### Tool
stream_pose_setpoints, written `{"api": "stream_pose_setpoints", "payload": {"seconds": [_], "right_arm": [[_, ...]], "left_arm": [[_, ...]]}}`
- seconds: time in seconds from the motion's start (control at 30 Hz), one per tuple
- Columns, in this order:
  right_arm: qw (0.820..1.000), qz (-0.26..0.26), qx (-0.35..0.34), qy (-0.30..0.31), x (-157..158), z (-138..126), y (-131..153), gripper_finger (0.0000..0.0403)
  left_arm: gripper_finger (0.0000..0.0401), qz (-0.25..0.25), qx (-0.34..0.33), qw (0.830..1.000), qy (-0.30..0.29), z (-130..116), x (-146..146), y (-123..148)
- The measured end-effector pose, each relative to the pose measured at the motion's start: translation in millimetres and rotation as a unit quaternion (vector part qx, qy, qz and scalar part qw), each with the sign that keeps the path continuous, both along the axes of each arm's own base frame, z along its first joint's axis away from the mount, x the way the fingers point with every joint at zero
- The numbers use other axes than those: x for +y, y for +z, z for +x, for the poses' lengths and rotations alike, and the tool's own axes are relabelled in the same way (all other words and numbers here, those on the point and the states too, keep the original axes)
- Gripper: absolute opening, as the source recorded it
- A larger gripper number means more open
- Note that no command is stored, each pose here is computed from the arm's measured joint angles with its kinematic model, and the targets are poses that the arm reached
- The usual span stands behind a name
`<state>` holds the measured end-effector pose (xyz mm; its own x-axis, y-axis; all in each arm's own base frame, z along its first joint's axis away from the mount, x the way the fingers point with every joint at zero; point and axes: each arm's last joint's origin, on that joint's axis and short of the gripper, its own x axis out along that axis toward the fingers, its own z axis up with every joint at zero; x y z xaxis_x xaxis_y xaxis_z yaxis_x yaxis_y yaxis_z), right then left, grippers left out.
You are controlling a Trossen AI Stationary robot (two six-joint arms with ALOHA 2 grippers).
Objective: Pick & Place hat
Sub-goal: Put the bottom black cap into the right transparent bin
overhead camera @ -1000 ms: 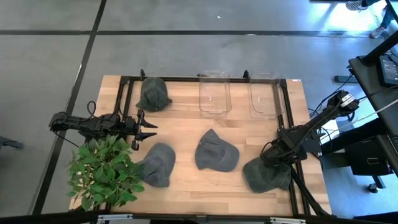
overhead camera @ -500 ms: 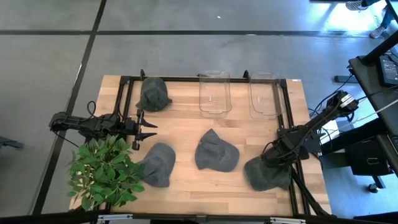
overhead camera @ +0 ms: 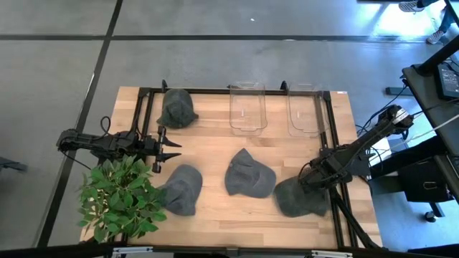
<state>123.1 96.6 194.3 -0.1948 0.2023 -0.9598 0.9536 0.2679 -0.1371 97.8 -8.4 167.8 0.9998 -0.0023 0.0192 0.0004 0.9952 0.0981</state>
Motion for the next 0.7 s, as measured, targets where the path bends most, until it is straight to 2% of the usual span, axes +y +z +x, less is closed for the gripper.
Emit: {"api": "stream_pose_setpoints", "payload": {"seconds": [0.13, 0.3, 0.7], "right_arm": [[0.997, -0.045, -0.057, 0.019, 1, 9, 26, 0.0009], [0.984, -0.099, -0.136, 0.056, 3, 20, 61, 0.0008], [0.938, -0.233, -0.186, 0.176, 0, 37, 124, 0.0008]], "left_arm": [[0.013, 0.0, 0.0, 1.0, 0.0, 0, 0, 0], [0.013, 0.0, 0.0, 1.0, 0.0, 0, 0, 0], [0.013, 0.0, 0.0, 1.0, 0.0, 0, 0, 0]]}}
